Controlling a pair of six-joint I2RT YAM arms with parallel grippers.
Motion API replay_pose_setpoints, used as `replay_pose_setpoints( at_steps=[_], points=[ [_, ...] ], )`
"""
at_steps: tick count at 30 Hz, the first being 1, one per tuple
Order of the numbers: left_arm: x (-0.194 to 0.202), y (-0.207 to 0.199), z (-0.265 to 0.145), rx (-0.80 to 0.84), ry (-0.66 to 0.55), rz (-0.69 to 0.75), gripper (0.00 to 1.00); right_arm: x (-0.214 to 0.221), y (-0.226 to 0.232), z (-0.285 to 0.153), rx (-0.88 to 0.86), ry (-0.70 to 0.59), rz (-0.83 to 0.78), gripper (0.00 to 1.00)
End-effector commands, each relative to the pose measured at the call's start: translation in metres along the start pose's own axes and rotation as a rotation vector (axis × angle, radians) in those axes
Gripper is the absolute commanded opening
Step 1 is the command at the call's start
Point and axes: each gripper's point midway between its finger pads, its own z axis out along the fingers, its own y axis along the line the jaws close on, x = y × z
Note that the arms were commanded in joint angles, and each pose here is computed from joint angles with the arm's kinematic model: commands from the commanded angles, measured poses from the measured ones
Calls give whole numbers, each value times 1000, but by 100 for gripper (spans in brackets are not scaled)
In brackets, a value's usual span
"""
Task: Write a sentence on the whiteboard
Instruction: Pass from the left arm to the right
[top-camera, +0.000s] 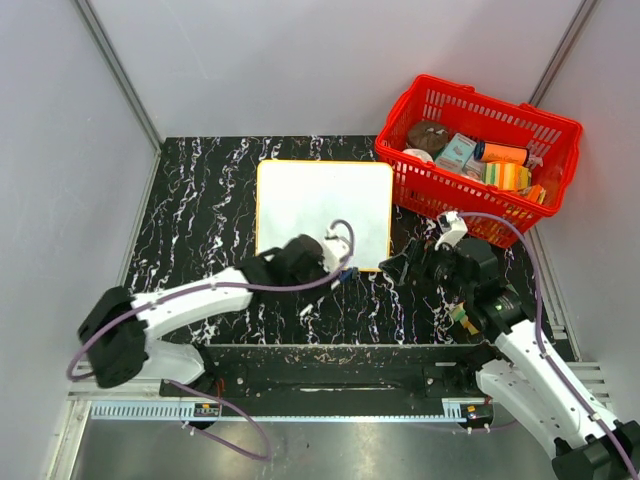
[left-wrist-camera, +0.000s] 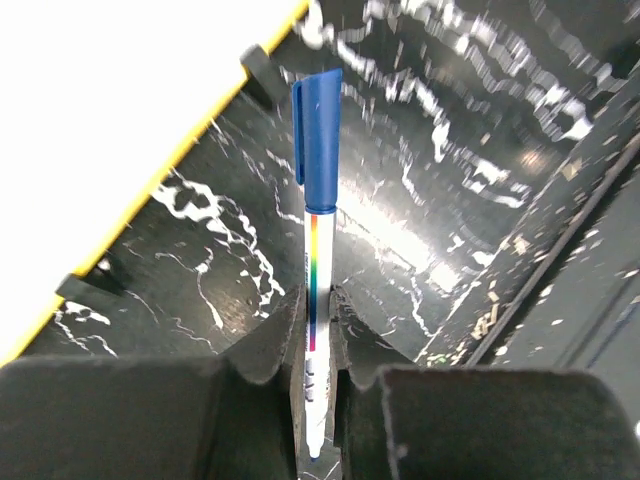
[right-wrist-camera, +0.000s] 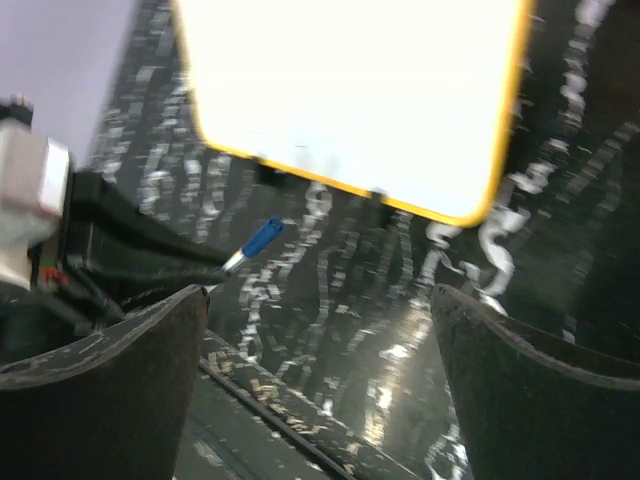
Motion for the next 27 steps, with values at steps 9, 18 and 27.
replay_pose_setpoints(
  at_steps=[9, 18, 27],
  points=[
    [-97, -28, -102, 286, -445, -118, 0, -29, 147, -23, -657, -95, -49, 83],
    [-109, -43, -129, 361, -525, -108, 0, -27, 162, -5, -698, -101, 34, 72],
    [-113, -50, -130, 408, -529, -115, 0, -13, 173, -2, -760, -56, 32, 41]
  ],
)
